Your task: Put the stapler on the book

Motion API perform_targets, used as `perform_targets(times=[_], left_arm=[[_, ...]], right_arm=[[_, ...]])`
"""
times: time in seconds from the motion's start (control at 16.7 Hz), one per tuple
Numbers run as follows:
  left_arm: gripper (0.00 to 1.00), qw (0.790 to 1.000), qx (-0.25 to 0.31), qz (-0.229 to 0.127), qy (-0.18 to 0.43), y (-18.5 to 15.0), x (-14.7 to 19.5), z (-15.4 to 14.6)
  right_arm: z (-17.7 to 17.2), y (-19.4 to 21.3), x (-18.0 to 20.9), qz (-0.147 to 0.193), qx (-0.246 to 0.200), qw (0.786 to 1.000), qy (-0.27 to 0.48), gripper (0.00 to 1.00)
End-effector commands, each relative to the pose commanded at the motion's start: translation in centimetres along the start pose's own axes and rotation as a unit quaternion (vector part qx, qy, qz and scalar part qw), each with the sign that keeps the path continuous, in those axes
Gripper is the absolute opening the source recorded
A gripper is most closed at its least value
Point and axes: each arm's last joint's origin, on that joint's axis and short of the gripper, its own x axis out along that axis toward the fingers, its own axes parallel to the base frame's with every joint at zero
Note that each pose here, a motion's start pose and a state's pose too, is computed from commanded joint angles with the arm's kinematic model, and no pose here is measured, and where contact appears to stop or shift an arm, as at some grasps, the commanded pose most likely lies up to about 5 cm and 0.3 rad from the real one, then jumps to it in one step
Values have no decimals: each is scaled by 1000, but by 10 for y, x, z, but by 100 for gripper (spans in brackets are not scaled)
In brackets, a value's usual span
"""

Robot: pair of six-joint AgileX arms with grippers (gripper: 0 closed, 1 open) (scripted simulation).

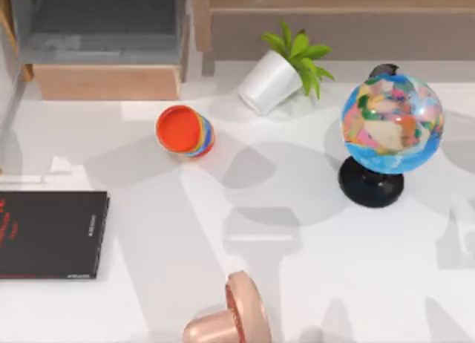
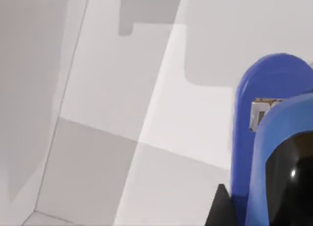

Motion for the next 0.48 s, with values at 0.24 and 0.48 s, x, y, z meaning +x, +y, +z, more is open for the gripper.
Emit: perform_targets(times=[0.24, 0.48], left_arm=[[0, 997, 38, 29, -56, -10, -65, -17], [0, 992, 73, 50, -95, -25, -113, -49]], right_arm=[[0, 0, 0, 0, 0, 1000, 0, 100], [0, 0, 0, 0, 0, 1000, 0, 100]])
